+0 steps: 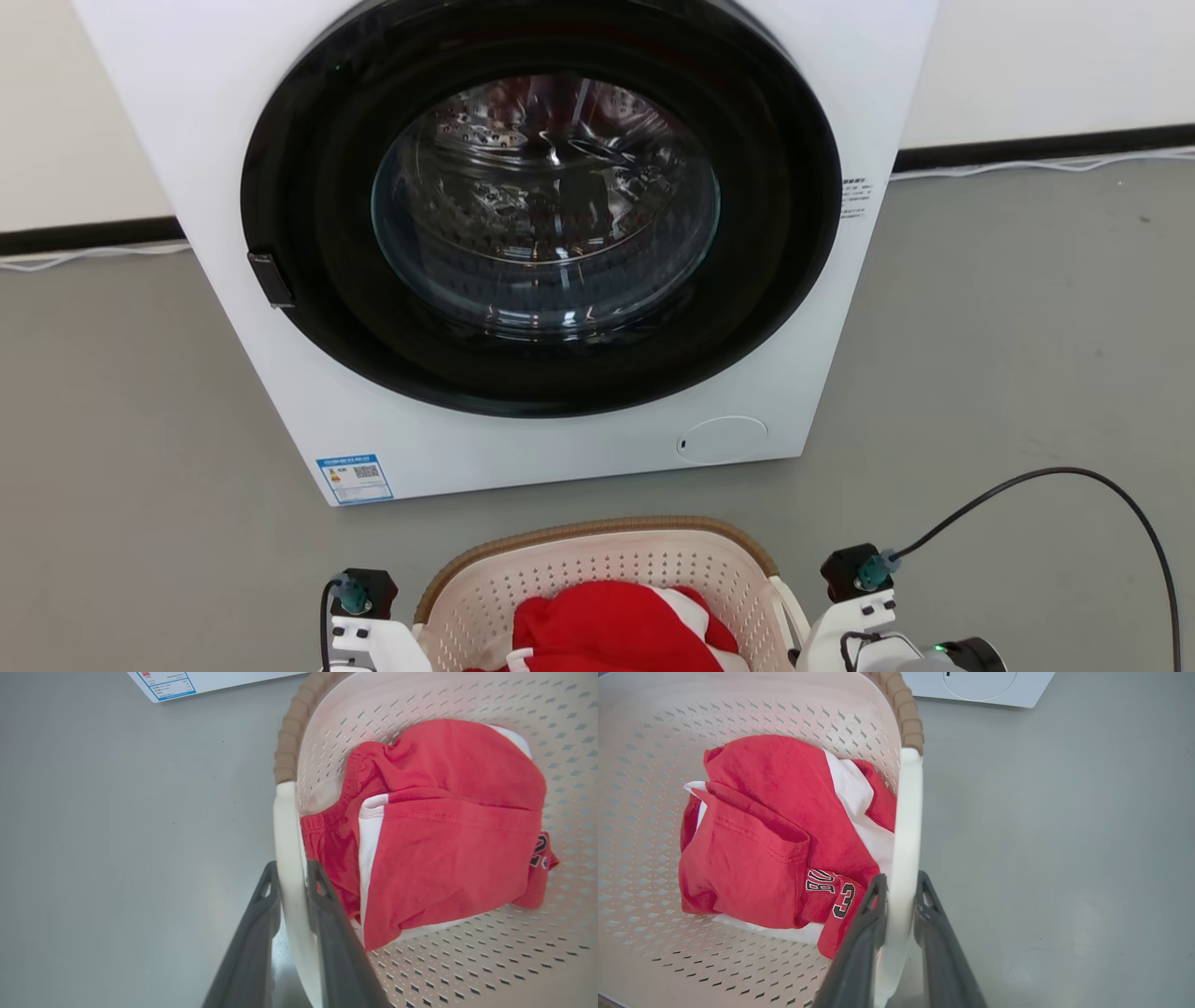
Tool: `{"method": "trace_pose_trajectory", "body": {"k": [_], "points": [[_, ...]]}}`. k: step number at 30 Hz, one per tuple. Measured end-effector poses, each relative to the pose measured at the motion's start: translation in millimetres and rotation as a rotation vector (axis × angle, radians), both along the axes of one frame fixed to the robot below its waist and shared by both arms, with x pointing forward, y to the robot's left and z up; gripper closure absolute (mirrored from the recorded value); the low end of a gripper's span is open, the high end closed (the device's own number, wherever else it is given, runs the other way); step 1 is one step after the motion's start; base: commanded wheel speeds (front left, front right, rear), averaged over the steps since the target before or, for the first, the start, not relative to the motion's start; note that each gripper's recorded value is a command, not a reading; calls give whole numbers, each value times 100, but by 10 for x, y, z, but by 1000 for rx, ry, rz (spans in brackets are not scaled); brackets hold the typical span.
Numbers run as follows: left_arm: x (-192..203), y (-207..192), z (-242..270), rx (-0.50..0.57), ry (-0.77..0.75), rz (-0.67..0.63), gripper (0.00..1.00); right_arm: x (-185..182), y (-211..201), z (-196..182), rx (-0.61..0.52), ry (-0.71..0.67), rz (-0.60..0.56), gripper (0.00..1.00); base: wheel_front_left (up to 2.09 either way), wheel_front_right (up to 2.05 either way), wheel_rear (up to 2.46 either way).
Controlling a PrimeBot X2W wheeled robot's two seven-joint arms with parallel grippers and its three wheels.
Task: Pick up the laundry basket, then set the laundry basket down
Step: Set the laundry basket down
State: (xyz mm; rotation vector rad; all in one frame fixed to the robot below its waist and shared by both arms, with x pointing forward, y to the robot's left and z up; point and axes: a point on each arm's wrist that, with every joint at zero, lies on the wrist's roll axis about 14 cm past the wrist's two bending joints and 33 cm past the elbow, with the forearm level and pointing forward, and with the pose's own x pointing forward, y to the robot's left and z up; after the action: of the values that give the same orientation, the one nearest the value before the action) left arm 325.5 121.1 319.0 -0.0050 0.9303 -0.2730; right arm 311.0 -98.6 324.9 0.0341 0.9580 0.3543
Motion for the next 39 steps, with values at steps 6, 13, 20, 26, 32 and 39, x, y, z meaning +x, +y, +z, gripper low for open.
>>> {"method": "trace_pose_trajectory", "body": {"k": [6,13,20,26,32,39], "points": [[19,-1,-58,-3,-3,1,100,90,7,-9,4,-18,2,100,0,0,0],[213,-13,-76,-8,-23,-1,100,252,5,-52,12,-33,-7,100,0,0,0],[395,32,-157,3,-20,4,100,440,46,-111,28,-53,-4,100,0,0,0],[669,66,-249,16,-37,0,100,651,72,-223,39,-68,-1,100,0,0,0],[987,88,-388,28,-61,-8,100,970,99,-339,50,-104,5,100,0,0,0],[1177,80,-710,27,-33,-19,100,1183,90,-630,51,-80,1,100,0,0,0]]}}
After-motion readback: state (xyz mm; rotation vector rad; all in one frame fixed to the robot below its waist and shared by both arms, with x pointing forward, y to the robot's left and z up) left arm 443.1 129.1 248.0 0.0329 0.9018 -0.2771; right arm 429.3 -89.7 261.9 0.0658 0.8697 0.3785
